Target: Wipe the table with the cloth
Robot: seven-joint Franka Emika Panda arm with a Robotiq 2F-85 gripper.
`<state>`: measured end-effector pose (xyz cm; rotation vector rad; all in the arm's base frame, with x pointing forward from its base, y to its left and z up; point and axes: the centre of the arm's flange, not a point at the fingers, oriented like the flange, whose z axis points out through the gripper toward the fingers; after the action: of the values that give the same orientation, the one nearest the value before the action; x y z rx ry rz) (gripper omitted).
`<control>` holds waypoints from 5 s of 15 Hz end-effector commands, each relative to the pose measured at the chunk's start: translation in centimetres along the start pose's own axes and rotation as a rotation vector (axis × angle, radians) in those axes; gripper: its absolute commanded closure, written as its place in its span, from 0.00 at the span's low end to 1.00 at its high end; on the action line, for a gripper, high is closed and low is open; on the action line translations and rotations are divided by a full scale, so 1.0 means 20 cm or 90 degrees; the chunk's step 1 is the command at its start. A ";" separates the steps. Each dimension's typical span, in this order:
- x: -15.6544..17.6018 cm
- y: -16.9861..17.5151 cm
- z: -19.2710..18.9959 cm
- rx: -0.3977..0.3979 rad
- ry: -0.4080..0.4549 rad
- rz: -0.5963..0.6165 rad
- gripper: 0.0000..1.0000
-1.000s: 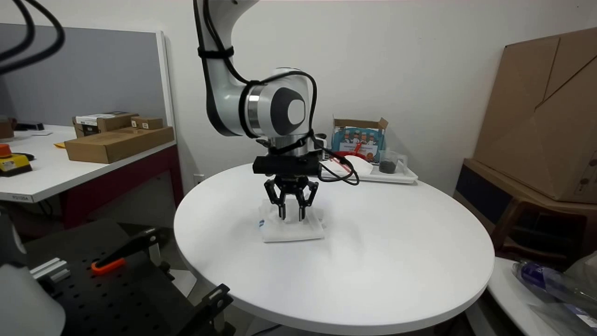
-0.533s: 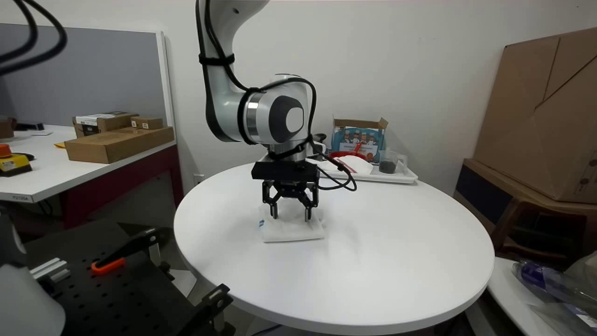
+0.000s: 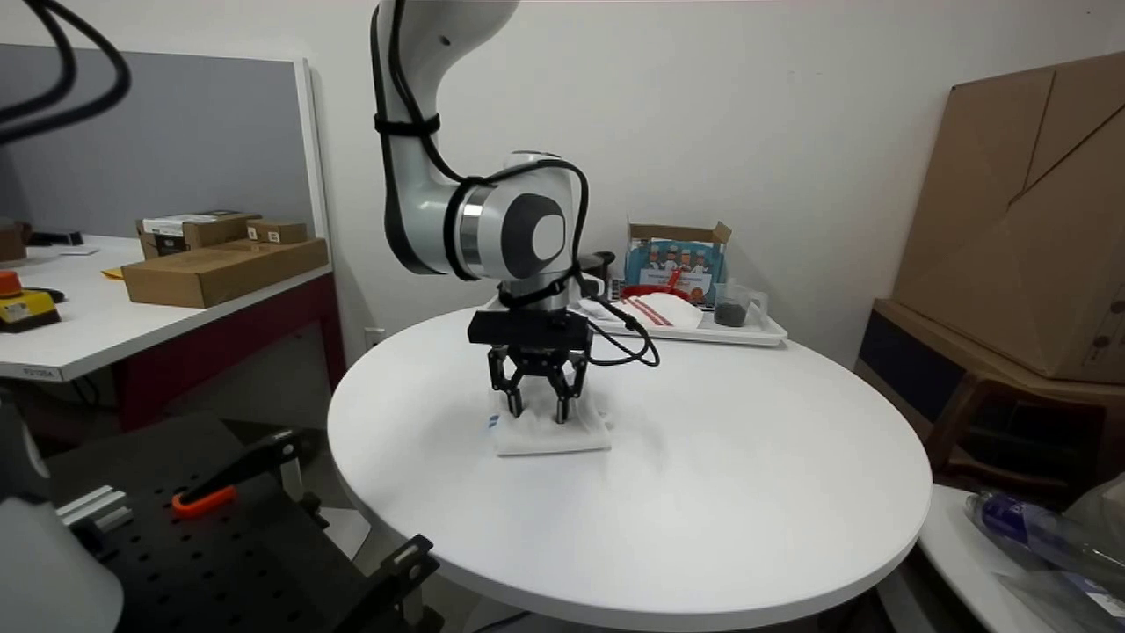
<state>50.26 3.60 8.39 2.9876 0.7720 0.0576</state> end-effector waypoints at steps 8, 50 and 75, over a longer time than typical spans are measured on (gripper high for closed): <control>-0.06 -0.18 0.05 0.054 -0.014 -0.038 1.00; 0.32 0.52 0.15 0.043 -0.118 0.095 0.97; -0.18 -1.02 0.04 0.132 -0.148 -0.386 0.97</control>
<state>39.00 14.19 8.01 2.7690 1.5638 -0.4478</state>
